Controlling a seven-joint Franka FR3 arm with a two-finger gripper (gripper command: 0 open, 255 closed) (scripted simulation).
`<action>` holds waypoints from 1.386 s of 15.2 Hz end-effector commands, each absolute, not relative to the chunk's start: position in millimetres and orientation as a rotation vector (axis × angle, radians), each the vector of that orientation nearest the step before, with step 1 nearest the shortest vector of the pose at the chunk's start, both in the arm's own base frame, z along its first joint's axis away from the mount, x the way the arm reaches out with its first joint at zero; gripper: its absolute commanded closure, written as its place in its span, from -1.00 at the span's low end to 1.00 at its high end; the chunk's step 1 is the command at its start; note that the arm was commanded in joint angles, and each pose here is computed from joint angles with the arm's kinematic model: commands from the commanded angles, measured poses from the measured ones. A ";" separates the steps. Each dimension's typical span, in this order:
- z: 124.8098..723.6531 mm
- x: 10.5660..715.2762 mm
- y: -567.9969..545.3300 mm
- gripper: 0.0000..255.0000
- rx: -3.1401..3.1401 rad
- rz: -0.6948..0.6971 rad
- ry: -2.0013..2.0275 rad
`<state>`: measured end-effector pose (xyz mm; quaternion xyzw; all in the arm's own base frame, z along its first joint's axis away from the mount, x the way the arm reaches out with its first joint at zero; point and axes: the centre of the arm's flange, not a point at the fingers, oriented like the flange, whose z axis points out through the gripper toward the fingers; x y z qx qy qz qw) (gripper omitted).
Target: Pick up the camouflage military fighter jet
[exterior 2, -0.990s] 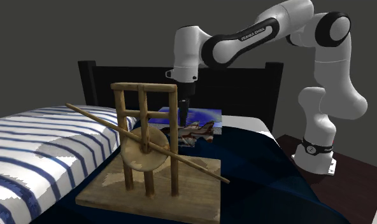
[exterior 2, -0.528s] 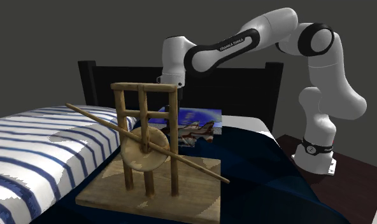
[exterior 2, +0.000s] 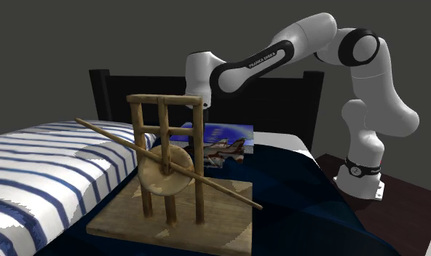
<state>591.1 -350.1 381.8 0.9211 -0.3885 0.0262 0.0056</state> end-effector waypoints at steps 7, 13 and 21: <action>381.5 591.1 -350.1 1.00 2.883 0.082 -1.216; 402.7 591.0 -349.9 1.00 2.883 0.083 -1.216; 444.9 591.0 -349.9 1.00 2.883 0.083 -1.216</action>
